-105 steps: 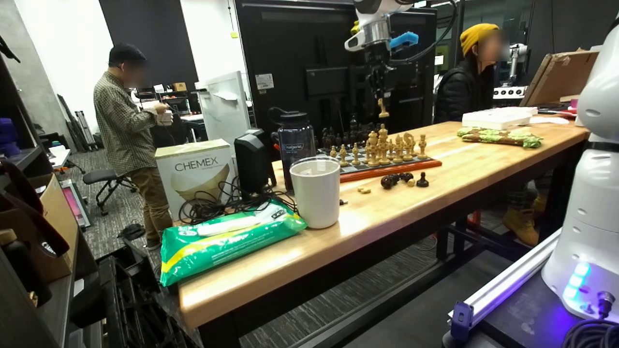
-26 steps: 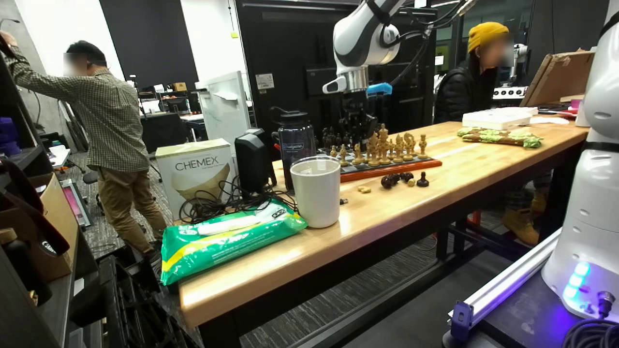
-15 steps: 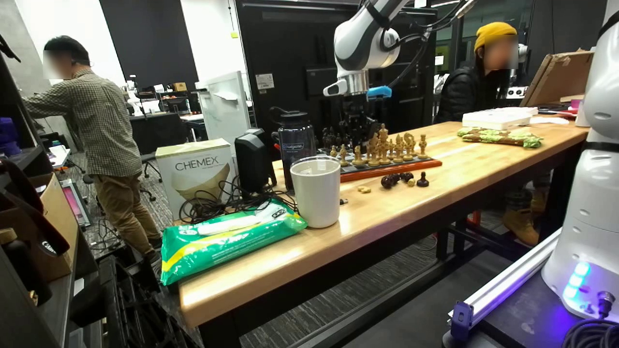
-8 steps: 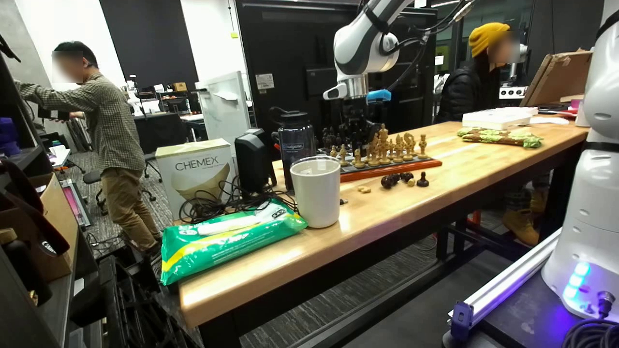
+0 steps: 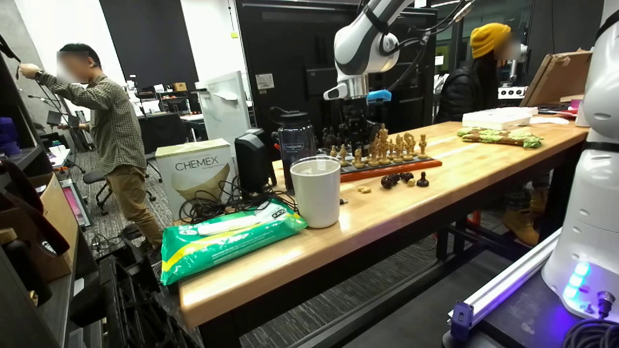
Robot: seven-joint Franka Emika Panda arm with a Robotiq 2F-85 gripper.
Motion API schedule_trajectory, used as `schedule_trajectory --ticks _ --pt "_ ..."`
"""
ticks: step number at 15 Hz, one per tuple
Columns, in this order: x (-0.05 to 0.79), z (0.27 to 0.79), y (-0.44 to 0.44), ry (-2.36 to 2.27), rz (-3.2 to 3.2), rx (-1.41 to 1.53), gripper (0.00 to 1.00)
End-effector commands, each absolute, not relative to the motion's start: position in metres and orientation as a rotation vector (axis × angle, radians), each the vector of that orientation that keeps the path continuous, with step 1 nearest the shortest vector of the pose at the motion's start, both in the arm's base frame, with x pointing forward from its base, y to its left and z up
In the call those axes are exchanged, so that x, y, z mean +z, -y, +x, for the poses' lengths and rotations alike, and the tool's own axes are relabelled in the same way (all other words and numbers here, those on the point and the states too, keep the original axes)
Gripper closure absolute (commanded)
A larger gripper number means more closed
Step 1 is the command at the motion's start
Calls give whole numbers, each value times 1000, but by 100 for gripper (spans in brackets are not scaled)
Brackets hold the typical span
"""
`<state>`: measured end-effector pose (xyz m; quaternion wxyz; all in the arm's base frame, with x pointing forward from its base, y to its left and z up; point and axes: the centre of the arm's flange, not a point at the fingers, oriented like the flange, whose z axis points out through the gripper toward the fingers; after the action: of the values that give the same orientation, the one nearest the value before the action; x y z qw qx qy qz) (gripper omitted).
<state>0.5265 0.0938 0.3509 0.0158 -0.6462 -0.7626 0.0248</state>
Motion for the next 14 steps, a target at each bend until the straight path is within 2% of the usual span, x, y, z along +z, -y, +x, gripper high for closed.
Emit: schedule_trajectory --ticks 1,2,4,11,14 --pt "354 522 -92 2415 -1990 67 68" --pt "354 522 -92 2416 -1989 68 72" --pt "355 521 -92 2422 -1987 73 70" --pt "356 517 -94 2450 -1981 91 62" --pt "356 517 -96 2463 -1976 101 56"
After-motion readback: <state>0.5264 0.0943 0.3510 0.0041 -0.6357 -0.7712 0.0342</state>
